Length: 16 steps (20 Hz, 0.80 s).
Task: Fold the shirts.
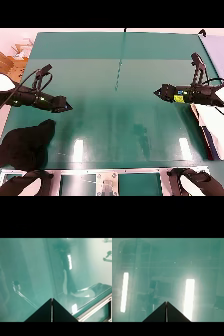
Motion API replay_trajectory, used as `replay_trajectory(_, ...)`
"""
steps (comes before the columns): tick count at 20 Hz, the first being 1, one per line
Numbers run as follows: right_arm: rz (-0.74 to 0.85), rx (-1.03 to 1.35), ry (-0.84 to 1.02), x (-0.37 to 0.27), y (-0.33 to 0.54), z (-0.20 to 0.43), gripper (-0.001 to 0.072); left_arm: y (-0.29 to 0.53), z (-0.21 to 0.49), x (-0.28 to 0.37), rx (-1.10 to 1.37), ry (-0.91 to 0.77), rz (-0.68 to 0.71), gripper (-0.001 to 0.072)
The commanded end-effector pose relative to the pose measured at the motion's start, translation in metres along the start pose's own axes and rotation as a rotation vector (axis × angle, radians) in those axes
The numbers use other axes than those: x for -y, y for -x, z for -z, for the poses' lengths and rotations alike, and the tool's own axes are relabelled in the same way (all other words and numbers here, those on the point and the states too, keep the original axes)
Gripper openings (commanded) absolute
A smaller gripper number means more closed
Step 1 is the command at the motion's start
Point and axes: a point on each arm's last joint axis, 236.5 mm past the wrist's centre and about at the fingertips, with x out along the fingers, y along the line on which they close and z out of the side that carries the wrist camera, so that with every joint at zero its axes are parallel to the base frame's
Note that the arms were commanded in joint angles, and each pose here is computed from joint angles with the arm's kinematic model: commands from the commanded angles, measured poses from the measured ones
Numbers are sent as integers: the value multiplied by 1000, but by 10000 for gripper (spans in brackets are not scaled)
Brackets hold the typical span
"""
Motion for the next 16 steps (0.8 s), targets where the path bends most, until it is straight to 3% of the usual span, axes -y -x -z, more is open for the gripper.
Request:
replay_trajectory(1,0,-1,0,0,0,0,19,0,-2,-3,7,-5,-15,22)
replay_trajectory(5,0,-1,0,0,0,0,19,2,13,-23,-55,27,-99,20)
replay_trajectory(13,0,-1,0,0,0,0,19,73,142,-168,-488,320,-834,24)
replay_trajectory(14,-1,-1,0,0,0,0,19,75,154,-175,-527,323,-866,165)
replay_trajectory(15,0,-1,0,0,0,0,19,74,163,-180,-553,324,-883,610)
replay_trajectory(16,0,-1,0,0,0,0,19,74,167,-187,-555,329,-912,708)
